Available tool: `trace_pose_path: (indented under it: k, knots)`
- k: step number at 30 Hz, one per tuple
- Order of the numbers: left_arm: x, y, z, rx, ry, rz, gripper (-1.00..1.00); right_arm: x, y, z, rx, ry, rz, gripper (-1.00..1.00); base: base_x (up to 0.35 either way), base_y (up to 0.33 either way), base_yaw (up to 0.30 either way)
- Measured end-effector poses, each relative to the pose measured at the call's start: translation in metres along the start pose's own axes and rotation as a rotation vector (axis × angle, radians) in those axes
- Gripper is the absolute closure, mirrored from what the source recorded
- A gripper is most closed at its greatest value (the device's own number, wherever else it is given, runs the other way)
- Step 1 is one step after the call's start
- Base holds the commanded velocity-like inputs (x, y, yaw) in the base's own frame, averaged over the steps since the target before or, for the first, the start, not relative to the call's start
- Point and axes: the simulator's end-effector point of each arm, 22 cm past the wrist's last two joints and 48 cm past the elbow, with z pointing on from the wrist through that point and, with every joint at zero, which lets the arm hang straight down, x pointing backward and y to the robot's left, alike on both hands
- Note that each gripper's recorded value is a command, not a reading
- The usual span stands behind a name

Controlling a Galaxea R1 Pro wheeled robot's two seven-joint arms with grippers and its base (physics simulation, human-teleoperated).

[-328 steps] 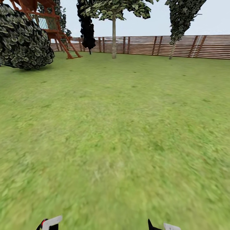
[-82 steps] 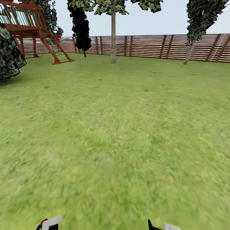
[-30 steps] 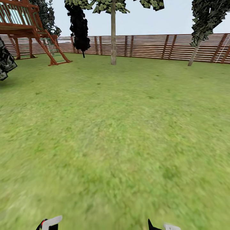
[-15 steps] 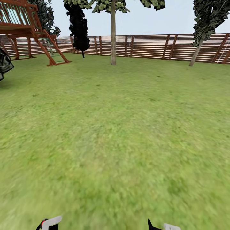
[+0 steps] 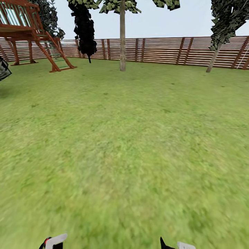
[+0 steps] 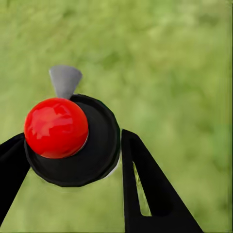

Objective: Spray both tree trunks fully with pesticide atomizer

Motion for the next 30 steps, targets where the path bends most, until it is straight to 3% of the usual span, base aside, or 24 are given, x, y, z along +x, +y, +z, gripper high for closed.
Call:
trace_pose_path:
  k: [30]
  knots:
    - [0.0006, 0.0001, -0.0001, 0.000, 0.001, 0.000, 1.00, 0.0001, 0.0005, 0.0000, -0.001, 0.000, 0.000, -1.00, 0.339, 0.000, 0.000]
